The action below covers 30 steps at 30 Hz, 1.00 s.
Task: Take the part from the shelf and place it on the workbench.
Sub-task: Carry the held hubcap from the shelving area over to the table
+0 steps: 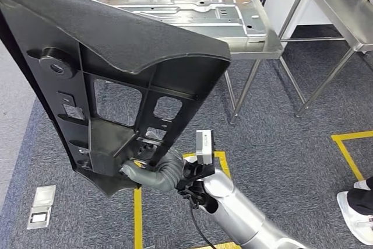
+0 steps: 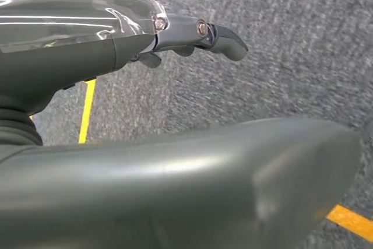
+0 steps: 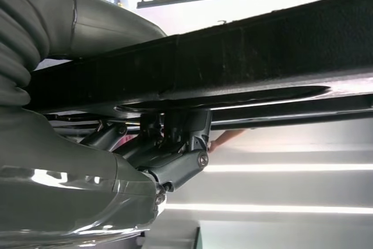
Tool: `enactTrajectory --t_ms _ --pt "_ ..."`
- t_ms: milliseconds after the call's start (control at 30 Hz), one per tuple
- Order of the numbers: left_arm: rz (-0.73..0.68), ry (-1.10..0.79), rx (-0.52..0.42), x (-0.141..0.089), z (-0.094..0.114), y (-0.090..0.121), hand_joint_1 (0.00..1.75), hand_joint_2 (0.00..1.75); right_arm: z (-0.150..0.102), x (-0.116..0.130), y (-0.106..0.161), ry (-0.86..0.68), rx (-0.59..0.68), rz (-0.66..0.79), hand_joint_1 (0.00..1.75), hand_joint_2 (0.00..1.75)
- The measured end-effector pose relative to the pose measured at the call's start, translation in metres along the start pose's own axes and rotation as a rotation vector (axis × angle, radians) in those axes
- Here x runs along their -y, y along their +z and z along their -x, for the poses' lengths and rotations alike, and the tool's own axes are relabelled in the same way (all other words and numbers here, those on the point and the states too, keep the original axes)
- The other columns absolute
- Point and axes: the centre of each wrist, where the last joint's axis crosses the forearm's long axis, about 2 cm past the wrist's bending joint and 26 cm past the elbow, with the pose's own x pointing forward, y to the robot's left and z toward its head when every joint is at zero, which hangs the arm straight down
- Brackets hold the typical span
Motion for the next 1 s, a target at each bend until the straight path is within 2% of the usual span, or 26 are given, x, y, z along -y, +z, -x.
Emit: enactTrajectory --t_ms 333,1000 --pt "0.0 0.0 -0.001 0.0019 0.0 0.0001 0.0 1.75 0.0026 -0.0015 0.0062 -0.008 -0.01 0.008 1.75 1.75" --pt "-0.003 -0.002 -0.002 0.0 0.0015 0.0006 0.0 1.75 0.0024 -0.0046 0.0002 -0.038 -0.003 -0.008 1.75 1.75"
